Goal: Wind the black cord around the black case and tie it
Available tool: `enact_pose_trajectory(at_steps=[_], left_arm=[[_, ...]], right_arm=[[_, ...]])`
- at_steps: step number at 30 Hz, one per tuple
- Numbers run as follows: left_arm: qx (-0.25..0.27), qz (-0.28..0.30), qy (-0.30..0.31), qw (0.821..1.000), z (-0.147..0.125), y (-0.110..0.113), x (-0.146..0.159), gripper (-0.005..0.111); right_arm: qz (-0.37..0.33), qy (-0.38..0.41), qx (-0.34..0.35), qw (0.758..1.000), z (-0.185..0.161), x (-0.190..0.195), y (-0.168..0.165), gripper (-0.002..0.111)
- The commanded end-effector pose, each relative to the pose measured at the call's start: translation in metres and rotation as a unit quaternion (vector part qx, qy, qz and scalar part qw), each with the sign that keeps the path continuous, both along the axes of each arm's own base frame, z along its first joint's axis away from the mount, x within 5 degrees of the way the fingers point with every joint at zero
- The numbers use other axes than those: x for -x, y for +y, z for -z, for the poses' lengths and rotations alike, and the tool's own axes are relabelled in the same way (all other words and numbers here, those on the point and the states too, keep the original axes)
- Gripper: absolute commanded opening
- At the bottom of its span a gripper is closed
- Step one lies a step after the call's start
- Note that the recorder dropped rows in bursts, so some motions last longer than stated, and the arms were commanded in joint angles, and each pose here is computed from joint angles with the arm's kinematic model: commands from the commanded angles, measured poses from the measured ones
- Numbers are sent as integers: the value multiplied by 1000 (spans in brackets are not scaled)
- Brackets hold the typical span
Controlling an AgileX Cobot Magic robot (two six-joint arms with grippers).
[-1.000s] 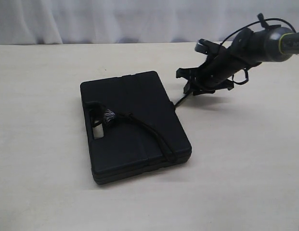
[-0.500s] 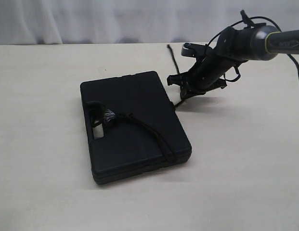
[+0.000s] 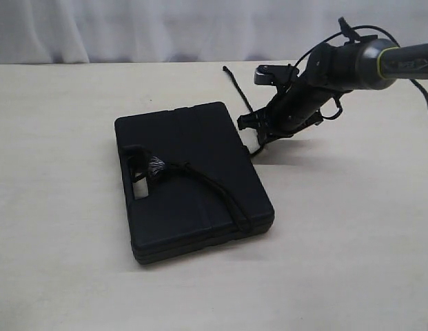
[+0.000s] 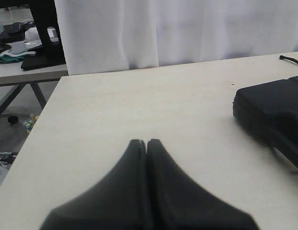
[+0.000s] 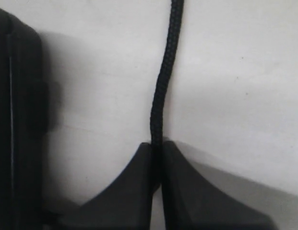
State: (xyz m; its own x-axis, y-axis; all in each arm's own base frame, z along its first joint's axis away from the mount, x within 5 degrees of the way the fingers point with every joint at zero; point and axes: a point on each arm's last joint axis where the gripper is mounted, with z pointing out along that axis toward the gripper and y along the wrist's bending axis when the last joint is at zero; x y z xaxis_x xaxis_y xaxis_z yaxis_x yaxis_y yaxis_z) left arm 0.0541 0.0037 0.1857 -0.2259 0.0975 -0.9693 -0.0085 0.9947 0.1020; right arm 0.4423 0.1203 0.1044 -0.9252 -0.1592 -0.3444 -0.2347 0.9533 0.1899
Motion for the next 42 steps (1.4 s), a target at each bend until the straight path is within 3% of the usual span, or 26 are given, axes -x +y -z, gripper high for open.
enact_pose_trajectory(at_steps=[1,13,25,33,42], left_arm=[[4,2,-2,1000,1,0,0,0],[3,2,-2,1000,1,0,0,0],[3,2,-2,1000,1,0,0,0],[3,2,1,1000,1,0,0,0],[3,2,1,1000,1,0,0,0]], right_arm=[[-30,-1,24,999,4,17,4,4],[7,-139,24,990,-26,44,-9,4],[-13,-173,43,984,-29,57,-15,4],[-3,-221,38,975,-53,60,-18,4],[-10,-199,44,979,-41,63,-18,4]])
